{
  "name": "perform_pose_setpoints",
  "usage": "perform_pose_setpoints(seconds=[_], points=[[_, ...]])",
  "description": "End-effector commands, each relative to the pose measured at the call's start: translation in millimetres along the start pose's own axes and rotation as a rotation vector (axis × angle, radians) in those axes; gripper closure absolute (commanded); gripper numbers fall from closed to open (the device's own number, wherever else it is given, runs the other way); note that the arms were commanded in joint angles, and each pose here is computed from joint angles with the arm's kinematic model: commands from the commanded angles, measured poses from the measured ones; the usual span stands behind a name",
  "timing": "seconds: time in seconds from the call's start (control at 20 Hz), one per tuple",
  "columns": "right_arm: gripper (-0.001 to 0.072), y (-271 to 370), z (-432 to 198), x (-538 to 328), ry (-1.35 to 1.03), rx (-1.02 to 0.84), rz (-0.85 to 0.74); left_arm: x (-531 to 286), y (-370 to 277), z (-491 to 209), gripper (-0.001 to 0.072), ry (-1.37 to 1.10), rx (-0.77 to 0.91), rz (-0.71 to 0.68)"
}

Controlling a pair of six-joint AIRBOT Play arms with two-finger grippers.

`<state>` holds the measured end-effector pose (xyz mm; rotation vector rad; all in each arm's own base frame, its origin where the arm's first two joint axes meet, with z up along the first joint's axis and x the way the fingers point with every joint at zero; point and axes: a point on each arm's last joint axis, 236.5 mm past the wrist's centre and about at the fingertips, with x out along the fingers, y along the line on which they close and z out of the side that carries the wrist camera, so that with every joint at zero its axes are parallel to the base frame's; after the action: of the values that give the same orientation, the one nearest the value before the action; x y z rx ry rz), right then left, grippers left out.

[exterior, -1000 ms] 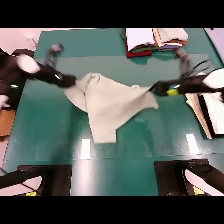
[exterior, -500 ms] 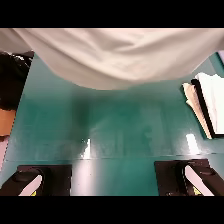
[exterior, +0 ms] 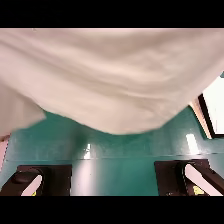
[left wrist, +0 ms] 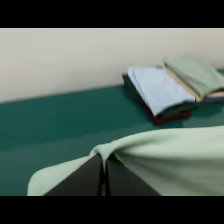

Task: Fold the shirts.

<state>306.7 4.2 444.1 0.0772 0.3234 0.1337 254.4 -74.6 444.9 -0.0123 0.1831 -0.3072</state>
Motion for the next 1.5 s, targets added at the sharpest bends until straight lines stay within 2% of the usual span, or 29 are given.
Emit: perform_pose_setpoints(seconds=[0.0,0.15,0.25,0.4,0.55,0.6,0.65,0.7,0.8,0.85,1.0,1.2,1.25,1.3,1.45], points=[[0.0695,-5.6,-61.6,82.3,0.239,0.088,0.100,74.4,-5.7,-124.9,0.0685,0.402,-0.108,-0.090],[0.0696,-12.7,-168.5,169.5,0.562,0.113,0.105,131.6,-3.1,-263.5,0.0685,0.709,-0.200,-0.129],[0.0695,-16.1,-231.9,212.0,0.731,0.092,0.085,162.1,8.1,-324.7,0.0685,0.785,-0.193,-0.117],[0.0694,-10.6,-276.9,264.5,0.798,0.117,0.090,219.2,31.2,-353.8,0.0684,0.732,-0.144,-0.079],[0.0691,-4.4,-282.0,297.1,0.765,0.165,0.112,270.0,54.0,-336.3,0.0684,0.594,-0.127,-0.017],[0.0594,-0.8,-275.1,304.2,0.743,0.178,0.128,281.7,59.9,-327.0,0.0684,0.552,-0.121,-0.001],[0.0372,-2.8,-263.8,309.4,0.716,0.195,0.136,291.1,65.6,-315.5,0.0682,0.513,-0.107,0.014],[0.0301,-1.8,-251.2,310.8,0.691,0.220,0.155,296.3,69.3,-302.1,0.0680,0.478,-0.097,0.024],[0.0301,-8.4,-233.4,300.9,0.677,0.247,0.174,294.9,87.2,-278.5,0.0261,0.446,-0.146,0.063],[0.0301,-15.1,-235.8,289.9,0.701,0.236,0.172,287.5,102.2,-275.2,0.0222,0.469,-0.185,0.087],[0.0301,-37.3,-273.6,246.4,0.827,0.274,0.149,248.9,145.2,-305.2,0.0215,0.636,-0.315,0.155],[0.0301,-42.9,-364.8,181.7,1.026,0.420,0.105,209.5,168.2,-353.6,0.0216,0.802,-0.415,0.196],[0.0279,-37.3,-393.0,164.2,1.085,0.456,0.101,206.0,167.6,-362.2,0.0216,0.823,-0.428,0.197],[0.0180,-32.0,-417.7,149.3,1.129,0.489,0.096,204.2,165.5,-368.6,0.0216,0.837,-0.436,0.194],[0.0191,-9.4,-484.2,111.6,1.222,0.579,0.084,205.5,155.2,-374.0,0.0217,0.841,-0.482,0.166]])
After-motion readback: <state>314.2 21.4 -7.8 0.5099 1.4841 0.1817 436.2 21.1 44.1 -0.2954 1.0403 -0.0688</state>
